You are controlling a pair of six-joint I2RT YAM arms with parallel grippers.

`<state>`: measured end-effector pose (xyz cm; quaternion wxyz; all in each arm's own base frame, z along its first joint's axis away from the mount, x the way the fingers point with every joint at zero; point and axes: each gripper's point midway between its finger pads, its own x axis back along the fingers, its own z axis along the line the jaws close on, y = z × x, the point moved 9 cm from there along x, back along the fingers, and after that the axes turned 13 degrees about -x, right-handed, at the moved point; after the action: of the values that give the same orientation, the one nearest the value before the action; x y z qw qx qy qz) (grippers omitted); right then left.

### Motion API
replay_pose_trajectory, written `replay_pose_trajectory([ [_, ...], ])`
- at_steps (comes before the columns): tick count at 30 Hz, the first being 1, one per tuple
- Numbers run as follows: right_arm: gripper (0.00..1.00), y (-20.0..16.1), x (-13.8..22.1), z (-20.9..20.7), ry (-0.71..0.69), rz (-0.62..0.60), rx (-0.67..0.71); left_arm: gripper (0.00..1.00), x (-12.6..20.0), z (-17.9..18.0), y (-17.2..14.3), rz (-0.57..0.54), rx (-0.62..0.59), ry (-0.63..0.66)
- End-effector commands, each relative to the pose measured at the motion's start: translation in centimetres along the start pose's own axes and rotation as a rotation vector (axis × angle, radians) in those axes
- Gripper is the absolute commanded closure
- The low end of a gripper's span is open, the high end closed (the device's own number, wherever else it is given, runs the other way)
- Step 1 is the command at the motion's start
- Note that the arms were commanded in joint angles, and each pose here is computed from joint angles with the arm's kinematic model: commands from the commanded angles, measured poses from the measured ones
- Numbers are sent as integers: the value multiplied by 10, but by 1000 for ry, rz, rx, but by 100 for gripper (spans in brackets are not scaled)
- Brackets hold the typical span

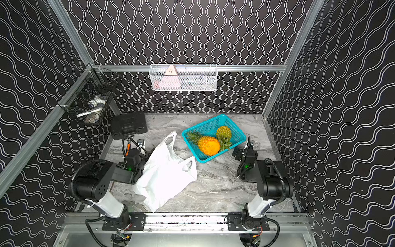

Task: Place the pineapple into a plastic bag & tie a knot
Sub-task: Pick up the plastic bag at the center of the board.

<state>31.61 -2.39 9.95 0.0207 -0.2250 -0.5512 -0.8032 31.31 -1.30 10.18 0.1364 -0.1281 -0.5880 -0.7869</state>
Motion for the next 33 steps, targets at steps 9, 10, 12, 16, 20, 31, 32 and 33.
replay_pose_trajectory([
  [9,0,6,0,3,17,-35,-10,1,0,2,5,-33,0,5],
  [10,0,6,0,3,17,-35,-10,1,1,2,4,-31,0,5],
  [12,0,6,0,3,17,-34,-9,1,0,2,5,-33,1,7],
  [16,0,6,0,3,18,-35,-10,1,0,2,5,-33,0,5],
  [20,0,6,0,3,17,-34,-10,1,0,2,5,-31,1,5],
  [31,0,12,3,6,0,-74,-10,1,-2,10,4,-28,32,-12],
  [32,0,18,8,11,-39,-86,7,1,0,10,6,-19,28,42],
  [33,0,28,15,20,-49,-100,37,1,4,8,14,-23,2,88],
])
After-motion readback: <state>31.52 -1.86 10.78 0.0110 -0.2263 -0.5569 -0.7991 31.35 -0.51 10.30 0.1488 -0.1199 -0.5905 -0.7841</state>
